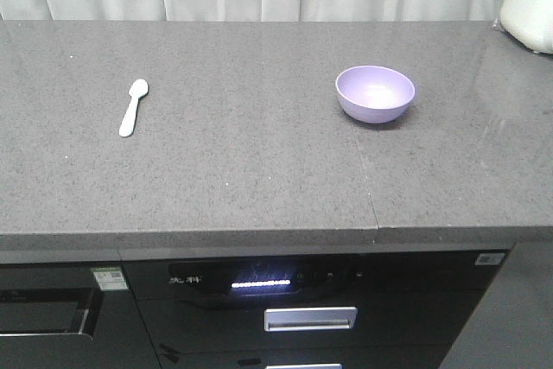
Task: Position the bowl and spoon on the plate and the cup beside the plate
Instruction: 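Drive the base toward the counter holding the spoon and bowl, then lower the left gripper toward the pale green spoon and open it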
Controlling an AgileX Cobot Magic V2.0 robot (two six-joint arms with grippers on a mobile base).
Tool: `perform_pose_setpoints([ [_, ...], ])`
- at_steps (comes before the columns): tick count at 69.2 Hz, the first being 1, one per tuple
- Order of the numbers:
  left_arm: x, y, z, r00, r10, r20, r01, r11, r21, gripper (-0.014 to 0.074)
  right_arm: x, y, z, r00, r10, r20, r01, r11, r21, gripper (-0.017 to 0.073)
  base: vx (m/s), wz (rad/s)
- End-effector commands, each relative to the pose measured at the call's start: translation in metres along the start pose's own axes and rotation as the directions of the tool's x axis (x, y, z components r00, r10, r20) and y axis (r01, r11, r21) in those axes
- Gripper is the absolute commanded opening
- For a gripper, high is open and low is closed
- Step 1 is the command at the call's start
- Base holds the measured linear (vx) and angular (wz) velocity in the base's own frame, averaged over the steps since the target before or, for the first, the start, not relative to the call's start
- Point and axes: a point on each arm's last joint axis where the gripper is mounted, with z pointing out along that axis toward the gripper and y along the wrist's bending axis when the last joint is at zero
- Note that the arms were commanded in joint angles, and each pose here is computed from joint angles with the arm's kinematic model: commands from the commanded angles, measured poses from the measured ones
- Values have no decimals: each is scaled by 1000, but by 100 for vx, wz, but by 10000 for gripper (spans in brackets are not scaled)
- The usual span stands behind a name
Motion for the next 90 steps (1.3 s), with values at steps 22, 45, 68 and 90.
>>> perform_pose_setpoints([
  [22,-10,0,-2,996,-15,93,15,1000,4,-6,-6,1,-1,997,-18,76,18,1000,-9,-10,16,4],
  [45,-10,0,-2,996,-15,93,15,1000,4,-6,-6,1,-1,997,-18,76,18,1000,-9,-10,14,-4],
  [68,-10,0,-2,996,-15,93,15,1000,4,-6,-6,1,-1,997,-18,76,18,1000,-9,-10,11,-5],
  [90,-10,0,-2,996,-15,93,15,1000,4,-6,-6,1,-1,997,-18,76,18,1000,-9,-10,5,-1],
])
